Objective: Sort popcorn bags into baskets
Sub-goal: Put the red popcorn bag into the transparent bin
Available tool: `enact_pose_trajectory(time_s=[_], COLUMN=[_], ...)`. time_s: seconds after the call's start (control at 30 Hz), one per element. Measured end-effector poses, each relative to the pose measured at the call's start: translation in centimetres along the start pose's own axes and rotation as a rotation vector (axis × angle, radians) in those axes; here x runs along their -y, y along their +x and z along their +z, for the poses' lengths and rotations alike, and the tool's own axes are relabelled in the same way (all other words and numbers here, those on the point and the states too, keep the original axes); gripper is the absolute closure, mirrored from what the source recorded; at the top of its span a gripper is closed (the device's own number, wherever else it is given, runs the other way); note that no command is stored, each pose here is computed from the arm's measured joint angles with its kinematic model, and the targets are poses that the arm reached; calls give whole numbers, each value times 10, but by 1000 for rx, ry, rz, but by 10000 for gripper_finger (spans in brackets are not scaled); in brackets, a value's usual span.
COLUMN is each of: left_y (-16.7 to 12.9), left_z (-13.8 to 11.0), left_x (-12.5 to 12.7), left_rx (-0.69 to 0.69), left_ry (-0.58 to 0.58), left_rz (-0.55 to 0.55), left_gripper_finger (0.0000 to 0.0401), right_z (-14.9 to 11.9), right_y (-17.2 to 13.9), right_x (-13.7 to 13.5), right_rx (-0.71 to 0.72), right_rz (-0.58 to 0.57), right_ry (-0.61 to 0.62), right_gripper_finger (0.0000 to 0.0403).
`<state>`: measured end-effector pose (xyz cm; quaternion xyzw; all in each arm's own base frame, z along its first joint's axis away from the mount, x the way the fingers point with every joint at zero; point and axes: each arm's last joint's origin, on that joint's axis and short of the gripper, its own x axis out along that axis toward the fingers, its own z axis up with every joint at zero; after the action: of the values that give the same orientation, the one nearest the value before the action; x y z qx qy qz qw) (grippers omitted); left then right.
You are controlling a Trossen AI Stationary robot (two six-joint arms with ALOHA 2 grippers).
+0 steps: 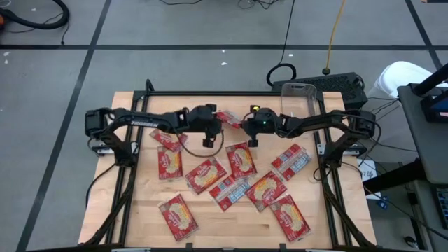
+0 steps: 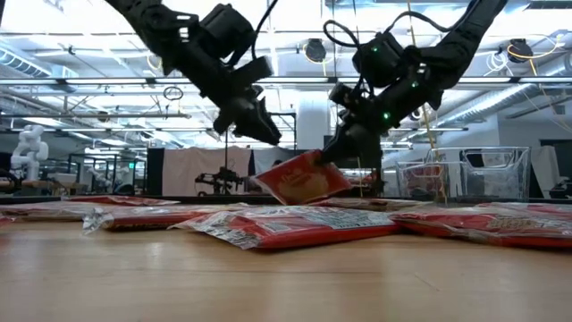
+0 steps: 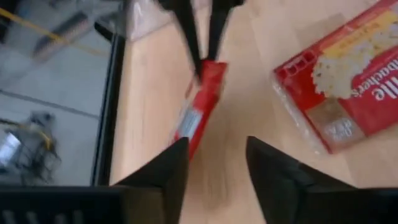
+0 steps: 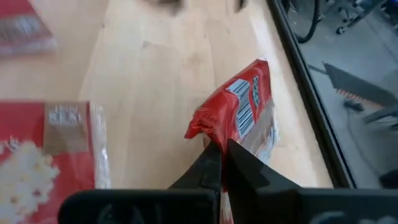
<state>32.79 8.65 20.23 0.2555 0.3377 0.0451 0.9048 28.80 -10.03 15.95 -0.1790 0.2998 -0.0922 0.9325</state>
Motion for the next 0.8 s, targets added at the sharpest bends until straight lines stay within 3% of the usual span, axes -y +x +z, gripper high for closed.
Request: enact_pose_trajectory(time_s=[0.2, 0.33, 0.6, 0.8], left_y=[1, 9, 35, 46], left_z=[-5, -20, -42, -45], left_x=[3, -3, -4, 0], left_rx=[104, 85, 67, 65], left_ry=[34, 33, 63, 49], left_rz=[99, 33, -38, -34], left_gripper_finger=[165, 169, 223, 321], right_z=[-2, -1, 1, 5], right_y=[-3, -3, -3, -3], right_x=[6, 9, 7, 5], right_rx=[41, 71, 103, 128], right_rz=[77, 107, 151, 152], right_ry=[84, 117, 136, 160], right_gripper_finger=[402, 403, 403, 403])
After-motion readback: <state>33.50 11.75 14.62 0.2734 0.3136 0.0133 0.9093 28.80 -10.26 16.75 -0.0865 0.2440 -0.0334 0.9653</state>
